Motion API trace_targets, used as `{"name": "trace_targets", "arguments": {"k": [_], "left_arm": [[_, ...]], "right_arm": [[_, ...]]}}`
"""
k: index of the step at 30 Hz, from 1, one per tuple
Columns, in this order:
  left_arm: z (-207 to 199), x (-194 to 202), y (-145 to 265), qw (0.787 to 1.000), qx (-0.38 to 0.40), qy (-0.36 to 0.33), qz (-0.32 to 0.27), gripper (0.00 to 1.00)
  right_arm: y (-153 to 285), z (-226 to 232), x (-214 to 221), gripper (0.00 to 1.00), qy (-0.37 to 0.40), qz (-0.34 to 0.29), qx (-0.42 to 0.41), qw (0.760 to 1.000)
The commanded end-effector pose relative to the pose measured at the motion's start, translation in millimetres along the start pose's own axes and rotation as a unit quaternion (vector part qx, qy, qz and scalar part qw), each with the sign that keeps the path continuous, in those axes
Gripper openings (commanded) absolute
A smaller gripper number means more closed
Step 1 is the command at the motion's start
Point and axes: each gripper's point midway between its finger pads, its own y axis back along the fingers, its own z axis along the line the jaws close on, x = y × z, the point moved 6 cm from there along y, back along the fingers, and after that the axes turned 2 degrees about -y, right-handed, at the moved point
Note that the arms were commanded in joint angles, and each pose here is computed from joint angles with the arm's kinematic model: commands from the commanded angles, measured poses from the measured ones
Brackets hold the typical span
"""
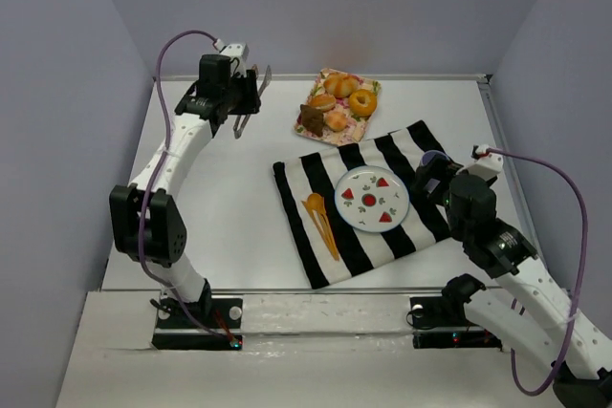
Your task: Place the bread
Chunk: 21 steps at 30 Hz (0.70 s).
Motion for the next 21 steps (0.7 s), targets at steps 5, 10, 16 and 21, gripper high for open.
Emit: {"name": "trace_targets", "arguments": {"k": [5, 10, 16, 21], "left_arm": [[-76, 29, -2, 0.998, 0.049, -0.03, 0.037, 0.59], [-100, 35, -13, 0.998, 0.038, -0.026, 0.049, 0.65], [-106, 56, -41, 0.996, -0.014, -0.015, 0.086, 0.67], [-108, 63, -56, 0.995, -0.017, -0.013, 0.101, 0.69]], "right_arm": [[1, 5, -6, 1.0, -0.021, -0.017, -0.018, 0.999], [1, 5, -4, 1.0, -0.023, -0.016, -0.02, 0.999], [0, 5, -3, 1.0, -0.018, -0.012, -0.017, 1.0], [1, 3, -4, 1.0, -0.019, -0.014, -0.015, 1.0]]}}
